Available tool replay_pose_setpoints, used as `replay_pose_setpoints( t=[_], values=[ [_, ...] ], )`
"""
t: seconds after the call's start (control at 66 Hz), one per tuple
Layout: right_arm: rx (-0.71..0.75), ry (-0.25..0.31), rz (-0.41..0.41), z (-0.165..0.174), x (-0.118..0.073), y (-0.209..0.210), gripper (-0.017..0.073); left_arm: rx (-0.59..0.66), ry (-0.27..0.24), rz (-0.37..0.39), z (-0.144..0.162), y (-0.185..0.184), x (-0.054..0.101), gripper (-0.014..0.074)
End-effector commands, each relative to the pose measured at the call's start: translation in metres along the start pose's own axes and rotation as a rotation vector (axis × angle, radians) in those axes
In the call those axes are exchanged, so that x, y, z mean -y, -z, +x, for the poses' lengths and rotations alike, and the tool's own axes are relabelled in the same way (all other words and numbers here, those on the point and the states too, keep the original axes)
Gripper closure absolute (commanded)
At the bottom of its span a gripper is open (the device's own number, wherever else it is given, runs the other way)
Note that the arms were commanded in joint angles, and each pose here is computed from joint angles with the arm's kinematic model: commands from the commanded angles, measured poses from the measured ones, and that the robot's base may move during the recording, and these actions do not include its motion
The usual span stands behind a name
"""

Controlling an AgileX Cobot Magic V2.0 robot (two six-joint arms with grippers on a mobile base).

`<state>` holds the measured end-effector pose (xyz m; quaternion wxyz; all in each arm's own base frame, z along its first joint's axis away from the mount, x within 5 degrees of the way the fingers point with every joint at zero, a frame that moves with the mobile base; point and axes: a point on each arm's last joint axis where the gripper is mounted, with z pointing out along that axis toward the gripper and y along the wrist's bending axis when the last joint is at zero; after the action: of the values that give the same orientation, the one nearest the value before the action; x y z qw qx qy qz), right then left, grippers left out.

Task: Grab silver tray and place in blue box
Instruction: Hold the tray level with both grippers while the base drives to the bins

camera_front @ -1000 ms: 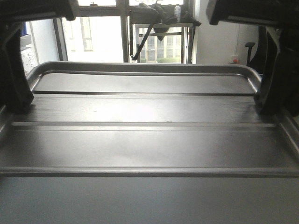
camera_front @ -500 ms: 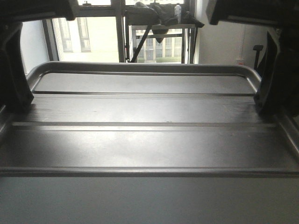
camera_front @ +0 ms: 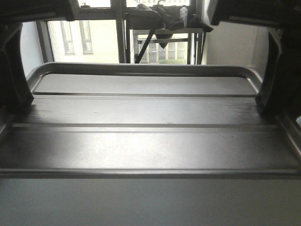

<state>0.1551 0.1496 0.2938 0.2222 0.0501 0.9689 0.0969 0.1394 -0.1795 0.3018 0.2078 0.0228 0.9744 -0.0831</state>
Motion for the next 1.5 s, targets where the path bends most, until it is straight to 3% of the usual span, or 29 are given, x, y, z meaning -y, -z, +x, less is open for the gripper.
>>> replay_pose_setpoints(
  t=[0.0, 1.485],
  values=[
    [0.063, 0.025, 0.025, -0.0078, 0.0042, 0.0097, 0.051, 0.045, -0.007, -0.021, -0.0047, 0.0121, -0.0055, 0.06],
    [0.064, 0.026, 0.025, -0.0079, 0.0043, 0.0097, 0.051, 0.046, -0.007, -0.021, -0.0048, 0.0121, -0.0055, 0.06]
  ],
)
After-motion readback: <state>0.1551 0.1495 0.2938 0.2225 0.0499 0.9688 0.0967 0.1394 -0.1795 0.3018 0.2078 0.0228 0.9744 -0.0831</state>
